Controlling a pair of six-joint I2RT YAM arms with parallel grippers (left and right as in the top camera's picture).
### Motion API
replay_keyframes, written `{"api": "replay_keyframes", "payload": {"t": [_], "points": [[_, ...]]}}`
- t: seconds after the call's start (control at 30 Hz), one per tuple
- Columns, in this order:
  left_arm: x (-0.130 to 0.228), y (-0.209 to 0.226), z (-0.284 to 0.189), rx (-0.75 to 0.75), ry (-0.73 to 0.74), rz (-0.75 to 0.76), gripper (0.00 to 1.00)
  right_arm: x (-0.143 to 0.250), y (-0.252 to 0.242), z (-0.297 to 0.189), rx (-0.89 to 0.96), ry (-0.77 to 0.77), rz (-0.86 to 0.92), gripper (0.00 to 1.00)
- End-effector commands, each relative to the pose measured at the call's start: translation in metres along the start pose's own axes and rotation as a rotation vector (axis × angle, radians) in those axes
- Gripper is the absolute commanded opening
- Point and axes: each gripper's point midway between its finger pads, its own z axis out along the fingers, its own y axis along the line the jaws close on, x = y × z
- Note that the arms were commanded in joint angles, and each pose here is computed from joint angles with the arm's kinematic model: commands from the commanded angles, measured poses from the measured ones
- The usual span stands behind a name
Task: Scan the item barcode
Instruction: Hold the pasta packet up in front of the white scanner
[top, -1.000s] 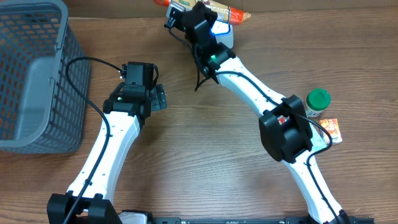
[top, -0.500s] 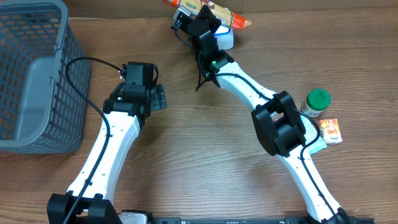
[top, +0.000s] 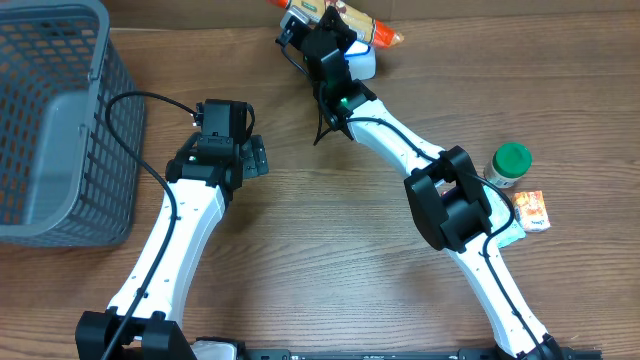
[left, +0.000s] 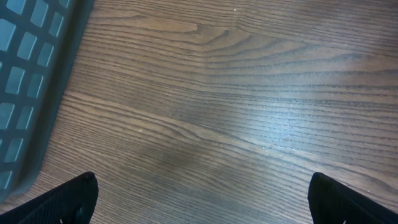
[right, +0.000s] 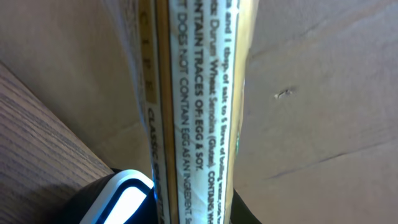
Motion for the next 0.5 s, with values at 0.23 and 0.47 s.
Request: {"api": "replay_keyframes", "payload": {"t": [0.23, 0.47], "points": [[-0.003, 0.004, 0.002, -0.021, -0.007, 0.003, 1.0, -0.027, -0.071, -0.014, 0.187, -0.016, 0.18, 0.03], [-0.003, 0.004, 0.002, -0.022, -0.007, 0.003, 1.0, -0.076, -0.138, -0.054, 0.149, -0.081, 0.209, 0.03]]}}
